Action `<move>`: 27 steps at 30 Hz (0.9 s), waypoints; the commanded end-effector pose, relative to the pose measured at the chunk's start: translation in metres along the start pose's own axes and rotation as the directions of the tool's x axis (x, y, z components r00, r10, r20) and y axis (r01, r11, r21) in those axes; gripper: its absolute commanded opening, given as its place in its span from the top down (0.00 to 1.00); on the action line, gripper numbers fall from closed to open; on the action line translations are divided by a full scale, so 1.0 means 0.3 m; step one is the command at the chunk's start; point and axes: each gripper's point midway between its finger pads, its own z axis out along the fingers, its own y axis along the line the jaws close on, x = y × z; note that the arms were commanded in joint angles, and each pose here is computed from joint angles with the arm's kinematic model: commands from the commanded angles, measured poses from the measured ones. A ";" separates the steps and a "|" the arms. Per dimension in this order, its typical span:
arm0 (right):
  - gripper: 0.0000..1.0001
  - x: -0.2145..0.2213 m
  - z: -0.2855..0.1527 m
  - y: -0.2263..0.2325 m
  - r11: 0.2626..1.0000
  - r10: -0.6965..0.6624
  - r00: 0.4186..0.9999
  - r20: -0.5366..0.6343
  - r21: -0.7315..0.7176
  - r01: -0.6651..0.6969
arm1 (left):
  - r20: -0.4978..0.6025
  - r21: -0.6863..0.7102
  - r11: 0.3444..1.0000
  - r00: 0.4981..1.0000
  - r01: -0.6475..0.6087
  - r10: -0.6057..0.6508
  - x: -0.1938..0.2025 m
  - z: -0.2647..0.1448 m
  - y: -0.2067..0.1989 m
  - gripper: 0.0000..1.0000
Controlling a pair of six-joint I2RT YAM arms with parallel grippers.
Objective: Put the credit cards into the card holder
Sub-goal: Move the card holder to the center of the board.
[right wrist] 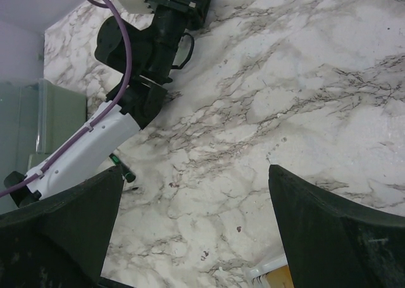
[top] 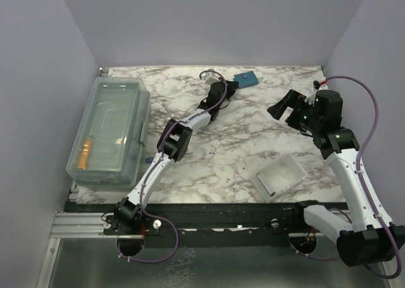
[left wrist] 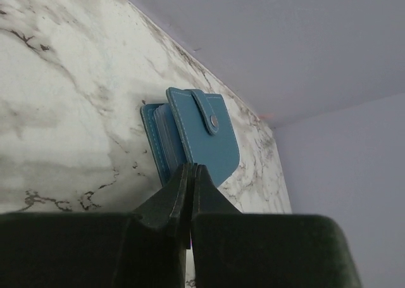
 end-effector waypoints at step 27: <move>0.09 0.370 0.459 0.081 0.999 -0.004 0.927 -0.376 0.041 0.021 | -0.558 -0.149 0.980 0.829 -0.135 0.029 0.199 -1.285 -0.180 0.85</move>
